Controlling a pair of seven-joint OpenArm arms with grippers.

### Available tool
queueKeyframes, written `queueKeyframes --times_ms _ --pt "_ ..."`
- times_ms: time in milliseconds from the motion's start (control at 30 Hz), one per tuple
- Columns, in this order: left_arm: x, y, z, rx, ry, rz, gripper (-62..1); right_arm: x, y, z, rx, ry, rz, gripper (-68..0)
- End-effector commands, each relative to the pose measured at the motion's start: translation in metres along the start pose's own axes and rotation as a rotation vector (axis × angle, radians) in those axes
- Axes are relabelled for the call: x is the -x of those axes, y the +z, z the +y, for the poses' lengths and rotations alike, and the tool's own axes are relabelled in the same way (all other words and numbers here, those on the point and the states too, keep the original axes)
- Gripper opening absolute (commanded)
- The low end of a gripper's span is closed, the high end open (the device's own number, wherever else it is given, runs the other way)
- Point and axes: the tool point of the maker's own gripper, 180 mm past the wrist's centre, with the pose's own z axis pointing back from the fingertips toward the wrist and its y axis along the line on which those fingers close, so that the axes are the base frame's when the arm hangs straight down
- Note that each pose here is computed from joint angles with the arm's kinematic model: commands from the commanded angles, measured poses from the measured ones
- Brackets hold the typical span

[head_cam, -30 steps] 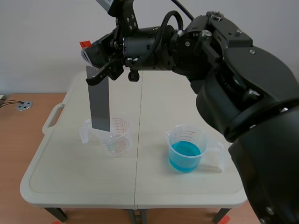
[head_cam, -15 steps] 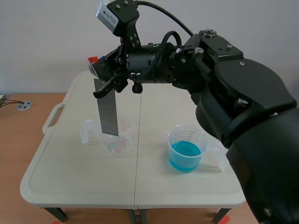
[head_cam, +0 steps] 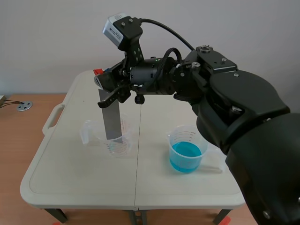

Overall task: Hold the metal plate by the orange handle, dip it into the blue solution, take it out and point at it, then put the plate back in the beaker on the left.
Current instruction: 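Put the plate into the left beaker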

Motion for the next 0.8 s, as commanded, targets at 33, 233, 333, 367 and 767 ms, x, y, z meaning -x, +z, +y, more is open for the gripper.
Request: queueKeyframes --times_ms 33,233,333,367,767 --pt "-0.004 -0.001 0.000 -0.004 0.010 -0.017 -59.1 -0.016 -0.001 -0.006 0.005 0.030 -0.043 -66.5" --pt "-0.004 -0.001 0.000 -0.004 0.010 -0.017 -59.1 -0.006 -0.002 -0.007 0.010 0.030 -0.037 -66.5" --pt "-0.004 -0.001 0.000 -0.004 0.010 -0.018 -59.1 0.000 -0.003 -0.008 0.008 0.020 -0.035 -66.5" --pt "-0.004 -0.001 0.000 -0.004 0.010 -0.018 -59.1 0.002 -0.003 -0.008 0.008 0.014 -0.037 -66.5" --pt "-0.004 -0.001 0.000 -0.004 0.010 -0.018 -59.1 0.009 -0.004 -0.009 0.012 0.011 -0.024 -66.4"
